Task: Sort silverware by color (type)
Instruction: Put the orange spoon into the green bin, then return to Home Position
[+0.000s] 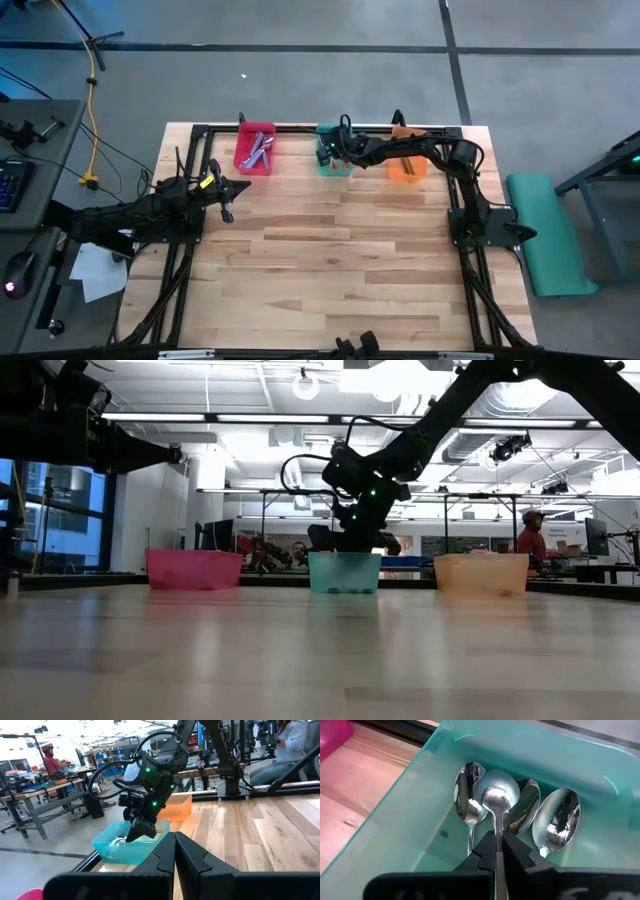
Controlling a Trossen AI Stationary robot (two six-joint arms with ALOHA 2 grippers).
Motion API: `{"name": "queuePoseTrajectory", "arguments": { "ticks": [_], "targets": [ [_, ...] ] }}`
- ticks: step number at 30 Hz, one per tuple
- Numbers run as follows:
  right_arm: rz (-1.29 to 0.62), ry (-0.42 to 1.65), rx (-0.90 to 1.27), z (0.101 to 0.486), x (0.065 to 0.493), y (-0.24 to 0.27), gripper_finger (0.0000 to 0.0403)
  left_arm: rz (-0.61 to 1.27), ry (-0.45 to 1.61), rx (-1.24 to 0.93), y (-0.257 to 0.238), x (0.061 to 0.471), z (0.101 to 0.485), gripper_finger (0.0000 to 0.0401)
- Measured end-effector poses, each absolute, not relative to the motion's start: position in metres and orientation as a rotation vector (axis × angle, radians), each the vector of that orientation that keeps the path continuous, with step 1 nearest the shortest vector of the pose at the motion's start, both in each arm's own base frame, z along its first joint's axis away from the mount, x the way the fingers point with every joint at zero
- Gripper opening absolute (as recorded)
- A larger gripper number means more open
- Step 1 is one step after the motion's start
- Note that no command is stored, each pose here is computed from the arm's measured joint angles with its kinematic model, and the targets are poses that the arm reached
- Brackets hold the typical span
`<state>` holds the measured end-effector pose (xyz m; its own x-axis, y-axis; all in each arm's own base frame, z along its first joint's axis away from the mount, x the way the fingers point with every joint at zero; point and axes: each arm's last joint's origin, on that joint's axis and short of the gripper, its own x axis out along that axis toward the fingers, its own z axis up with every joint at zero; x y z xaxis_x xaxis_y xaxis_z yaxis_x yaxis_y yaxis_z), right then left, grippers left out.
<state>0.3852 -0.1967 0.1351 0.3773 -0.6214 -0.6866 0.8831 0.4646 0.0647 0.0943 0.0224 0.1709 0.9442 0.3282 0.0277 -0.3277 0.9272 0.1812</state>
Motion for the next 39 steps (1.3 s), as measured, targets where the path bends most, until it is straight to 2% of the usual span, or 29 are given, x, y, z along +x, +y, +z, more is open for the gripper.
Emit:
{"name": "queuePoseTrajectory", "arguments": {
  "ticks": [5,14,17,20,26,30,33,39],
  "targets": [
    [-0.996,0.659,0.448,0.135,0.385,-0.197,0.0007,0.336,0.003,0.185,0.022,0.094,0.171,0.0001],
    [-0.998,0.624,0.474,0.14,0.386,-0.197,0.0095,0.336,0.003,0.185,0.022,0.094,0.171,0.0001],
    [-0.985,0.593,0.465,0.153,0.386,-0.195,0.0105,0.336,0.003,0.185,0.022,0.094,0.171,0.0001],
    [-0.949,0.582,0.416,0.169,0.387,-0.187,0.009,0.336,0.003,0.185,0.022,0.094,0.171,0.0001],
    [-0.874,0.588,0.218,0.196,0.394,-0.155,0.0008,0.336,0.003,0.185,0.022,0.094,0.171,0.0001],
    [-0.798,0.64,0.106,0.193,0.405,-0.125,0.0015,0.336,0.003,0.185,0.022,0.094,0.171,0.0001],
    [-0.758,0.652,0.023,0.19,0.412,-0.103,0.0003,0.336,0.003,0.185,0.022,0.094,0.171,0.0001],
    [-0.576,0.55,-0.056,0.201,0.427,-0.073,0.0001,0.336,0.003,0.185,0.022,0.094,0.171,0.0001]
  ]
}}
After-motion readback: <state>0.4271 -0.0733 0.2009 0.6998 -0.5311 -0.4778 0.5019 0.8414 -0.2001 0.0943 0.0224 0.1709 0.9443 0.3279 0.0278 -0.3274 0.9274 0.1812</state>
